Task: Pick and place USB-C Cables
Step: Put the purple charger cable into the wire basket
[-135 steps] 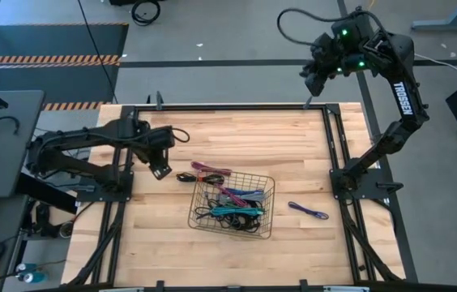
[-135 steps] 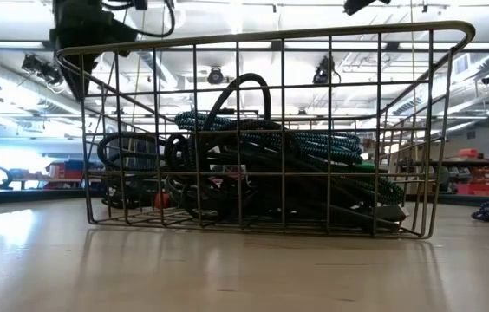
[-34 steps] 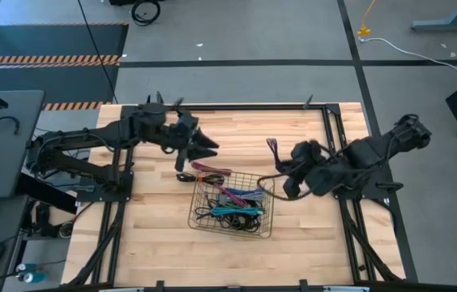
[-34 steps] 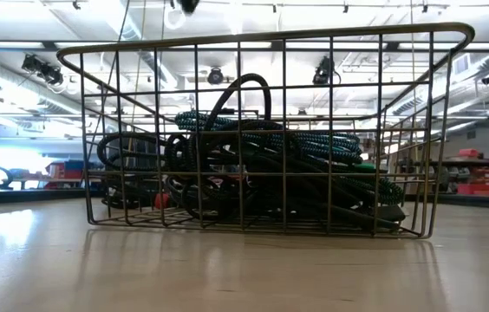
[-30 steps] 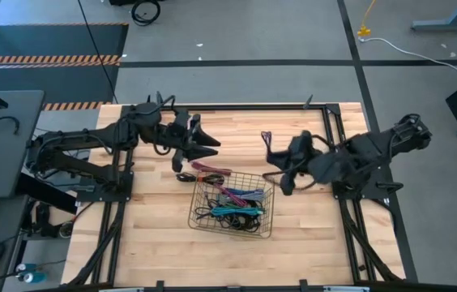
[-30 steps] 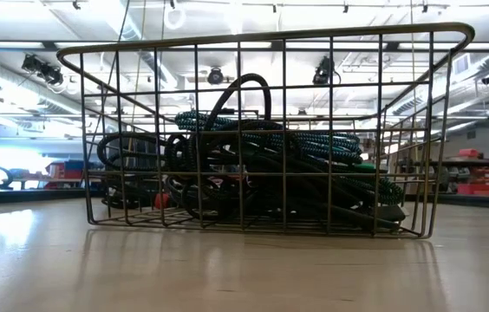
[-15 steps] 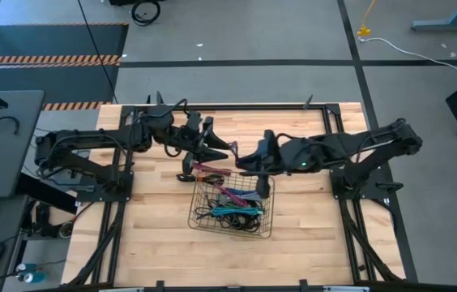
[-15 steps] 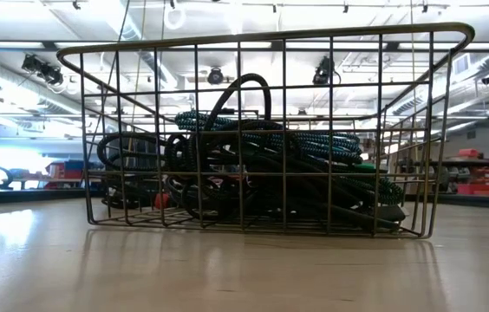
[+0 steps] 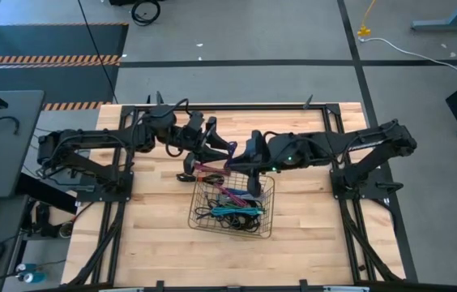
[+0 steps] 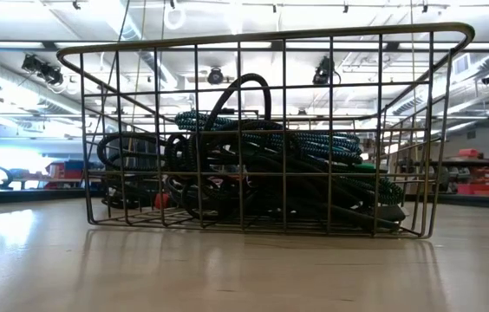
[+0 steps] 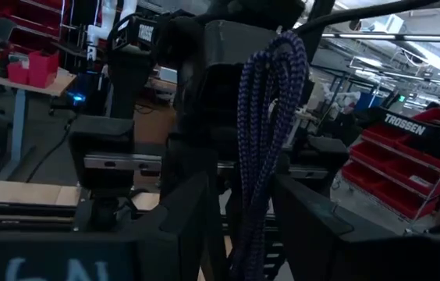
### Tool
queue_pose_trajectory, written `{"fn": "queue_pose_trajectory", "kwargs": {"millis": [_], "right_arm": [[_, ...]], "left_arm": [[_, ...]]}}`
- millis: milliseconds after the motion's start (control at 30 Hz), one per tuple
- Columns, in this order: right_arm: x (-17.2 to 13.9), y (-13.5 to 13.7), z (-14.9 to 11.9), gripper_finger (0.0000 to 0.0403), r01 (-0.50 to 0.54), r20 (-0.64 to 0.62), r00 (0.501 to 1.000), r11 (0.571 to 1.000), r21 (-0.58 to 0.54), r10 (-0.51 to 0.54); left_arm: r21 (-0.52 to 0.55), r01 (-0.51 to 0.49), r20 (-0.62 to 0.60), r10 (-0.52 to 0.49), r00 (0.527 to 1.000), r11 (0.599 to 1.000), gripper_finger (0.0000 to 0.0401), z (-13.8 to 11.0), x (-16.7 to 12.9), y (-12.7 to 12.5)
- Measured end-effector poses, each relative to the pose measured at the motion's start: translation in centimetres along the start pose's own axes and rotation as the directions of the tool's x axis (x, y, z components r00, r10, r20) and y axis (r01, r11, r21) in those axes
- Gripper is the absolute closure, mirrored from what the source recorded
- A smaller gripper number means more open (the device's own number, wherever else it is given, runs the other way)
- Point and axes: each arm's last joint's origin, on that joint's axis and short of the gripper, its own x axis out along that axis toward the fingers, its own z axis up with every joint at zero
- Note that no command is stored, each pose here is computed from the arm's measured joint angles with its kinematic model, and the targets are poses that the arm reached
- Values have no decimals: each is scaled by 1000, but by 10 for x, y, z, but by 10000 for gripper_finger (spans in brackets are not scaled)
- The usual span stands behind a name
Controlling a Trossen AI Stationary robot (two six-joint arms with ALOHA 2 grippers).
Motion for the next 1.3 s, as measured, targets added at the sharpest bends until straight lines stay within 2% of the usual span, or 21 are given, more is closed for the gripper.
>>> {"fn": "queue_pose_trajectory", "kwargs": {"millis": [233,467,600,833,967,1100,1300], "right_arm": [[-4,-7,2,364,-8,-10,1000,1000,-4,8],[-5,-9,3,364,-25,-14,1000,1000,-1,25],[-3,-11,3,364,-14,-18,1000,1000,1,14],[-2,-17,5,364,6,-15,1000,1000,8,-6],[-2,-18,4,364,11,-18,1000,1000,9,-11],[-2,-18,4,364,11,-15,1000,1000,9,-11],[-2,-18,4,356,10,-16,1000,1000,9,-9]], "left_arm": [[-45,95,-24,-96,995,994,252,-1,1,-4],[-34,113,-12,-113,994,993,252,1,1,-6],[11,78,4,-78,997,997,252,2,1,-4],[35,-69,20,68,997,997,255,-2,2,2],[45,-116,15,115,993,992,285,-5,4,5],[65,-124,19,123,992,990,370,-5,5,6],[78,-169,33,167,985,982,377,-6,6,5]]}}
